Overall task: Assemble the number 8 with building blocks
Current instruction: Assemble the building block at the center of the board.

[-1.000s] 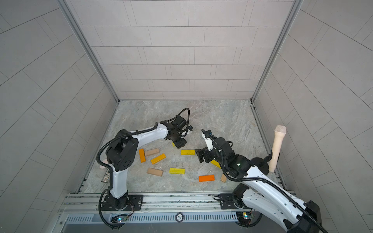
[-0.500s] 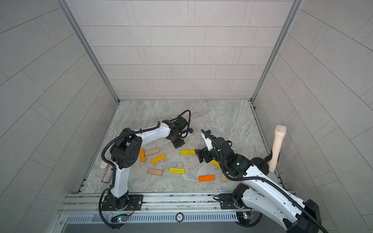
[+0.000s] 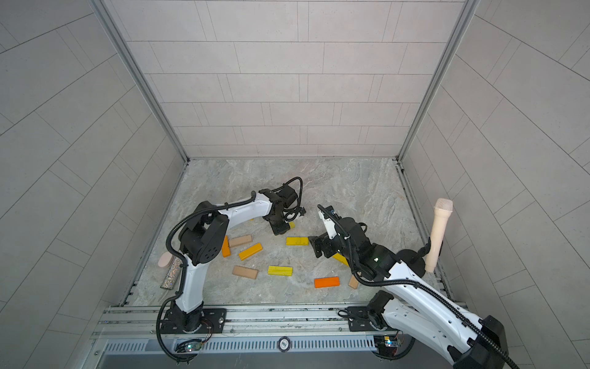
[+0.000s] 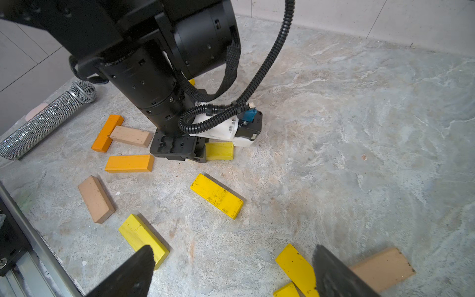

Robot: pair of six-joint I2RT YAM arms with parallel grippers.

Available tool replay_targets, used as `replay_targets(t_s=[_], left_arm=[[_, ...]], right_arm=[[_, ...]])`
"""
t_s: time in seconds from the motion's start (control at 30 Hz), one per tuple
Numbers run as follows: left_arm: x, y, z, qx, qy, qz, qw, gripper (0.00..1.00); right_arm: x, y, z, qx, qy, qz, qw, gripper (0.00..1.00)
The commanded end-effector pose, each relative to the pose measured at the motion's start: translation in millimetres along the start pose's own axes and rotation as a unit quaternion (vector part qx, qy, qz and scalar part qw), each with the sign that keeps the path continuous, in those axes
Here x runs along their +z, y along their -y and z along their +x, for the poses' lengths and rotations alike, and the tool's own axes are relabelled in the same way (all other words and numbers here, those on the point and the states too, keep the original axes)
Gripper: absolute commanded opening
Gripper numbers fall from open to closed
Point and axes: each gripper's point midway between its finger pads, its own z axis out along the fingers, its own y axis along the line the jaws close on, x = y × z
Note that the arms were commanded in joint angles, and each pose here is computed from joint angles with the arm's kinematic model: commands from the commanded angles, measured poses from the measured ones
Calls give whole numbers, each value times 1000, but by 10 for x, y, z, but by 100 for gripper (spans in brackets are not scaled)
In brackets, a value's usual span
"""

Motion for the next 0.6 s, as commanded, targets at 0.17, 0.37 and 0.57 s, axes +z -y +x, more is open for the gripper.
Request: replay_targets(t_s=[0.17,0.37,0.57], left_arm=[[-9,-83,138,57,-34,6,998,35],[-43,-226,228,74,-50,4,996,35],[-106,-391,258,90,-40,-2,995,35]], right_arm=[[-3,7,-51,-3,9,5,1000,97],[13,8,-31,-1,4,5,1000,96],[37,6,-27,1,2,5,1000,96]])
